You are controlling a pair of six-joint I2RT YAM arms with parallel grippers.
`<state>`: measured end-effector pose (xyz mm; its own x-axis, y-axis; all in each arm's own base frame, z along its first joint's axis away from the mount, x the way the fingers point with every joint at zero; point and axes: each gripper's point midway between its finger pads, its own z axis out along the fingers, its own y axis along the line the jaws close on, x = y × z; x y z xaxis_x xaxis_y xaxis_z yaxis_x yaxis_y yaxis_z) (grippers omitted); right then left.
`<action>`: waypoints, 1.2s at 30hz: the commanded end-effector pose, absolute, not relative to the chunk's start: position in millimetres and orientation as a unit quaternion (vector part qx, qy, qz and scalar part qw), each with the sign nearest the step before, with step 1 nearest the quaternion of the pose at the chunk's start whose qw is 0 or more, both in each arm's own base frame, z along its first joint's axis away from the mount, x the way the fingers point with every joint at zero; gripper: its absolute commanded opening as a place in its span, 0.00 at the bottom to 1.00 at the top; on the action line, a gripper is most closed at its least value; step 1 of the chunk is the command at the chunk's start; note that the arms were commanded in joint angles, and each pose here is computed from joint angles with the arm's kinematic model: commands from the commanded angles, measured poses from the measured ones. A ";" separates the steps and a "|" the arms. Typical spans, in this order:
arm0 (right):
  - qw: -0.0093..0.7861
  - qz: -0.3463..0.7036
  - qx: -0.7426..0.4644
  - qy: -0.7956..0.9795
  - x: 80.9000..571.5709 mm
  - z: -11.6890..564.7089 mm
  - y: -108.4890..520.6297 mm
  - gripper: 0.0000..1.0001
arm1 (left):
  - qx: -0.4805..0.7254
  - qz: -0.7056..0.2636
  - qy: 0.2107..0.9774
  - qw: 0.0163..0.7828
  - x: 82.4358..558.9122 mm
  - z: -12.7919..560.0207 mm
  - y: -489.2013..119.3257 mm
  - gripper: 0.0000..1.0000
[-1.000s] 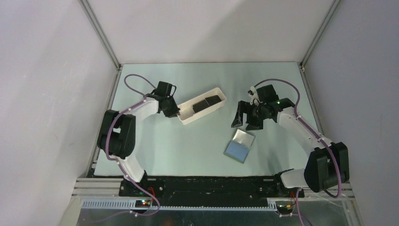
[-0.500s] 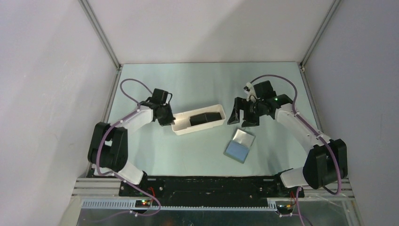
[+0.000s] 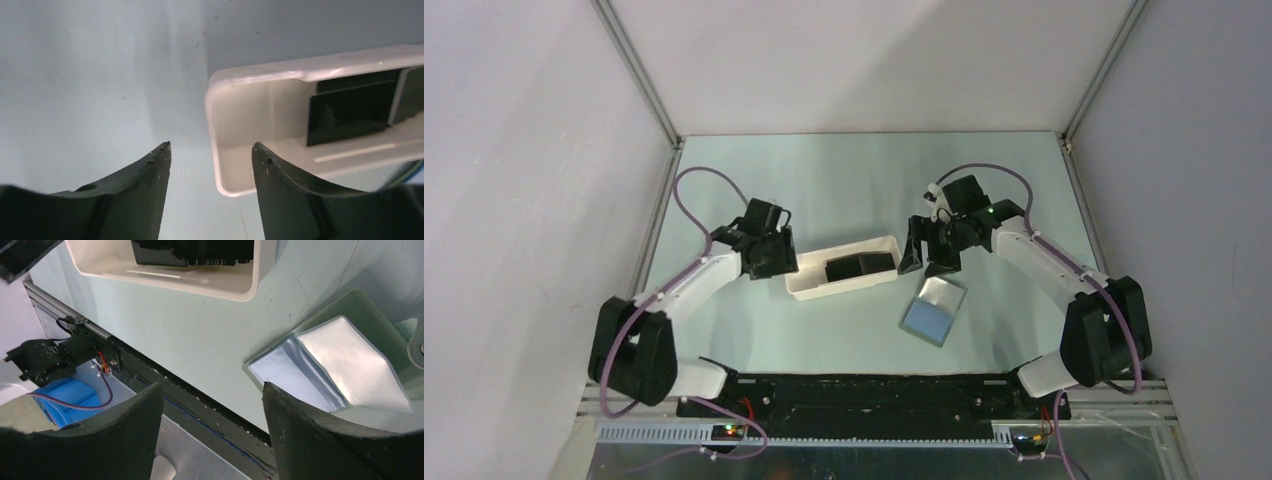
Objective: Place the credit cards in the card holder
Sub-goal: Adjust the credit card in the storage box.
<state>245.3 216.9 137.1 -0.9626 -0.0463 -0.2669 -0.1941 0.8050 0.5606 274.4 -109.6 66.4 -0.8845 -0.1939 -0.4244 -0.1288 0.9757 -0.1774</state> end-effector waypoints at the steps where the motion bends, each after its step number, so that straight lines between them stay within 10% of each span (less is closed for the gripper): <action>1: 0.140 0.315 -0.067 0.936 264.1 146.8 227.3 0.74 | -0.059 -0.048 0.946 0.314 286.2 127.0 -121.5 0.66; 13: 0.138 0.323 -0.029 0.936 308.4 122.3 224.1 0.67 | -0.034 -0.280 0.920 0.272 303.7 141.2 -257.0 0.64; 21: 0.124 0.320 -0.021 0.939 339.6 103.1 233.5 0.57 | -0.040 -0.315 0.919 0.234 327.2 115.0 -292.7 0.42; 36: 0.099 0.340 -0.044 0.934 337.1 91.5 260.6 0.27 | -0.031 -0.279 0.938 0.205 333.8 70.2 -297.8 0.30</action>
<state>328.0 243.2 75.0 -0.9870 0.0025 -0.1609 -0.0947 0.7992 0.5935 323.8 -284.0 59.8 -0.9244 -0.1822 -0.3351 0.0166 0.8585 -0.5126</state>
